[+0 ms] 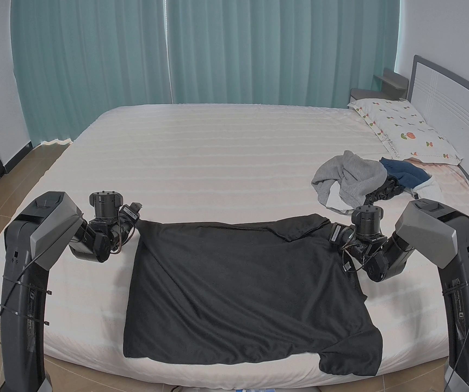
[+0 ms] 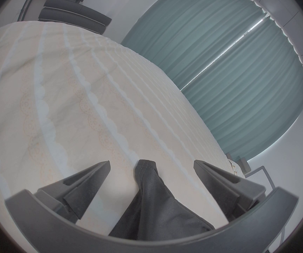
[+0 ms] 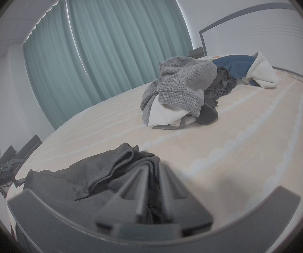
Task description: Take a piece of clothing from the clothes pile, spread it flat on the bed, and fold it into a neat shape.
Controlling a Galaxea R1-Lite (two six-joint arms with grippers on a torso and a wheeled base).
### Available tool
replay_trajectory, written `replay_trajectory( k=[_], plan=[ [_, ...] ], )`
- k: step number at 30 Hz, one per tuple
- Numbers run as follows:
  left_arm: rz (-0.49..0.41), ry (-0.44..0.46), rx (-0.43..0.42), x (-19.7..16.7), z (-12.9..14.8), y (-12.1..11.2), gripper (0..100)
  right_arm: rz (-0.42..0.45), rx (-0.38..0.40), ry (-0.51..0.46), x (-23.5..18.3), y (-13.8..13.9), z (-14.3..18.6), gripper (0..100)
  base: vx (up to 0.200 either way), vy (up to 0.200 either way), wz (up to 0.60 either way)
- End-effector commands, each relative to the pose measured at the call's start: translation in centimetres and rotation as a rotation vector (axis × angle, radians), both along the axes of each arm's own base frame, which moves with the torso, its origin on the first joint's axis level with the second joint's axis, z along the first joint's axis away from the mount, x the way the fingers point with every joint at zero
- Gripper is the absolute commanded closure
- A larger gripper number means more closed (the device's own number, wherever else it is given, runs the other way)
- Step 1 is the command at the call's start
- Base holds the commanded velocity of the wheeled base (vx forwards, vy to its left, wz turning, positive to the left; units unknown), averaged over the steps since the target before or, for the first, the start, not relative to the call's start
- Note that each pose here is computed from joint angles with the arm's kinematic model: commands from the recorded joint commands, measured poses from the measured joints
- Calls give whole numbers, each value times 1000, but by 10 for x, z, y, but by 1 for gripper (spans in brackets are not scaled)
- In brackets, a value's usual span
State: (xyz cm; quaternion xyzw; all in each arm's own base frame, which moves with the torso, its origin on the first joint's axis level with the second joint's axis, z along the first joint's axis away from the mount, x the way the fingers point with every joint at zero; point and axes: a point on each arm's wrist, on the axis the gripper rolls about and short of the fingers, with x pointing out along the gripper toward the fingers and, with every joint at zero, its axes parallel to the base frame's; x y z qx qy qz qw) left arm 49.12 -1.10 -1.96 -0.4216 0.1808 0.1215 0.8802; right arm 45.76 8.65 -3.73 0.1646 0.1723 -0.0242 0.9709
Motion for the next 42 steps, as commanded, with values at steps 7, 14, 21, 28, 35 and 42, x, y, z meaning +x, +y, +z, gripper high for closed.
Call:
replay_trajectory(
  k=[7,14,21,28,35,42],
  plan=[
    [1,0,0,0,0,0,0,-49,104,-43,1,-16,22,0,0,0,0],
    [0,0,-1,0,0,0,0,-26,244,24,-26,-49,37,0,0,0,0],
    [-4,0,-3,0,0,0,0,60,281,145,-74,-51,20,0,0,0,0],
    [-8,26,-1,-1,-2,0,0,52,427,180,-87,-43,2,0,0,0,0],
    [-10,32,-1,-2,-2,-1,0,51,448,184,-92,-44,-3,0,0,0,0],
    [-9,32,1,-3,-2,-2,0,52,441,192,-95,-45,-9,0,0,0,0]
  ],
)
